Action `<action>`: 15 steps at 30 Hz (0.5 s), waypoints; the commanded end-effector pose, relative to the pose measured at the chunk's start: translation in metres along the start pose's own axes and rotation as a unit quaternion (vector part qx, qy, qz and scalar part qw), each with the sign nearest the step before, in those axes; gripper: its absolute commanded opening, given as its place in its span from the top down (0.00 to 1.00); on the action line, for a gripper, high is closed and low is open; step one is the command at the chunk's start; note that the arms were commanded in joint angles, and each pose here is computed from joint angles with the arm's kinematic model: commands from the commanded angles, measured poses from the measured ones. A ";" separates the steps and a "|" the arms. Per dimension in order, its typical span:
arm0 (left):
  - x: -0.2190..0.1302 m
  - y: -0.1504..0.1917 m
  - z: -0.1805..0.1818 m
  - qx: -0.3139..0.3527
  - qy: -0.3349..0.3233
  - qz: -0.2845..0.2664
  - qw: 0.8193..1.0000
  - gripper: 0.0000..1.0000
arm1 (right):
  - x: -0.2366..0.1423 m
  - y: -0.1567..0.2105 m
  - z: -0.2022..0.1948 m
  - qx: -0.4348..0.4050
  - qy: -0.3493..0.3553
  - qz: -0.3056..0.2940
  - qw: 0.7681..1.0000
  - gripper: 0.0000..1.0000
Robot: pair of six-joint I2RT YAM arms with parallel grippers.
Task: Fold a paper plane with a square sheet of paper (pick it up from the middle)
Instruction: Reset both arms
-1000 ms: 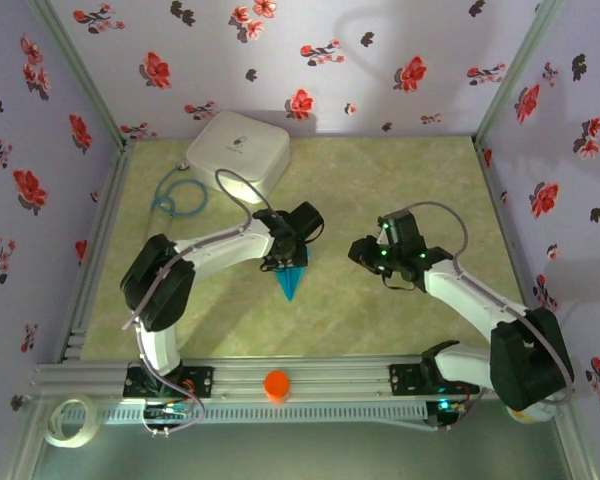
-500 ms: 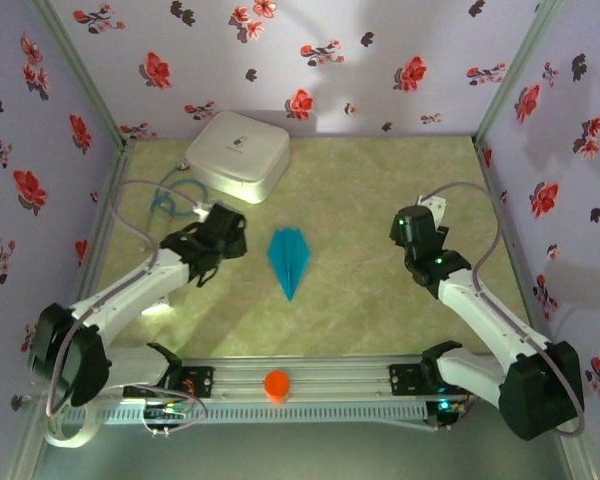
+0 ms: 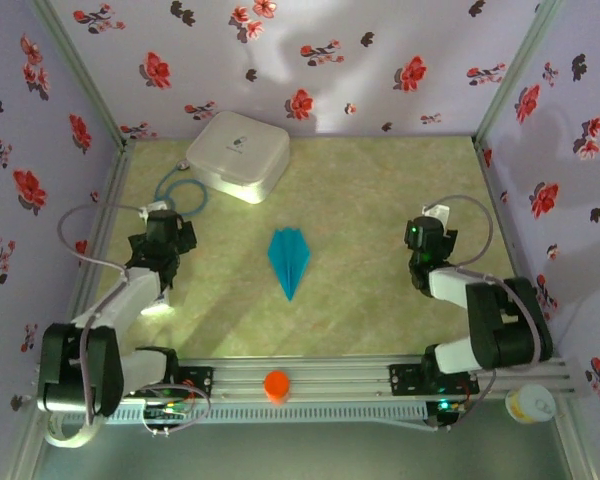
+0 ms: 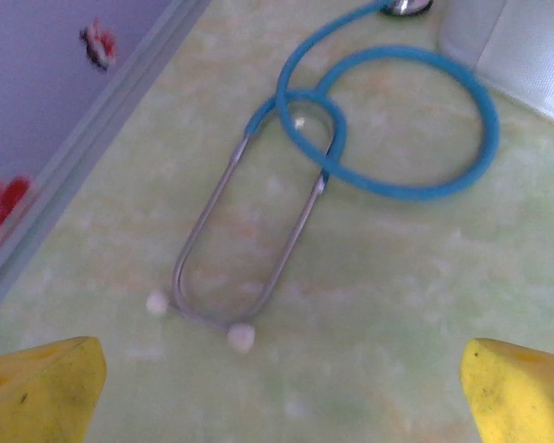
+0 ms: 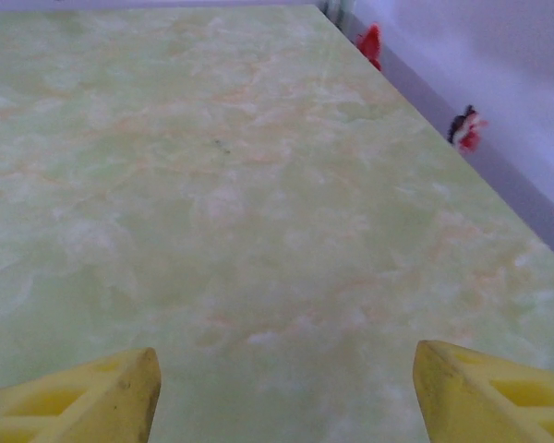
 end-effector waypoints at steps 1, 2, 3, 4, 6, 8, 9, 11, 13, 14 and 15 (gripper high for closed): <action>0.015 -0.018 -0.009 0.024 0.019 -0.096 0.995 0.01 | 0.005 -0.004 0.005 0.034 -0.084 -0.061 0.994 0.26; 0.016 -0.019 -0.012 0.021 0.027 -0.112 0.993 0.01 | 0.006 -0.003 0.004 0.042 -0.096 -0.073 0.992 0.26; 0.019 -0.016 -0.016 0.035 0.039 -0.115 0.992 0.01 | 0.006 -0.003 0.003 0.047 -0.097 -0.088 0.990 0.25; 0.024 -0.014 -0.018 0.046 0.038 -0.117 0.991 0.01 | 0.006 -0.004 0.004 0.046 -0.097 -0.083 0.991 0.24; 0.030 -0.013 -0.019 0.068 0.031 -0.128 0.989 0.00 | 0.015 -0.004 0.000 0.047 -0.063 -0.042 0.996 0.22; 0.033 -0.010 -0.020 0.076 0.046 -0.146 0.985 0.00 | 0.017 -0.005 -0.005 0.059 -0.055 -0.049 0.996 0.01; 0.039 -0.002 -0.018 0.061 0.057 -0.149 0.985 0.00 | 0.017 -0.006 -0.012 0.068 -0.029 -0.054 0.996 0.01; 0.045 0.007 -0.013 0.039 0.068 -0.182 0.980 0.00 | 0.017 -0.006 -0.013 0.070 -0.025 -0.053 0.996 0.01; 0.045 0.009 -0.009 0.027 0.077 -0.162 0.983 0.00 | 0.017 -0.006 -0.013 0.068 -0.027 -0.056 0.996 0.01; 0.050 0.006 -0.006 0.023 0.068 -0.161 0.984 0.00 | 0.017 -0.007 -0.012 0.067 -0.026 -0.055 0.996 0.01; 0.055 0.004 -0.001 0.003 0.055 -0.143 0.988 0.00 | 0.016 -0.006 -0.011 0.064 -0.029 -0.055 0.996 0.01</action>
Point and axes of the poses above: each hand's point on the last joint's axis, 136 mm out from that joint toward the fingers, its own x axis out along the fingers, its own z axis along the line the jaws close on, y = z × x, the point moved 4 cm from there along -x, back along the fingers, and after that the axes turned 7 degrees about x, right-handed, at the moved point
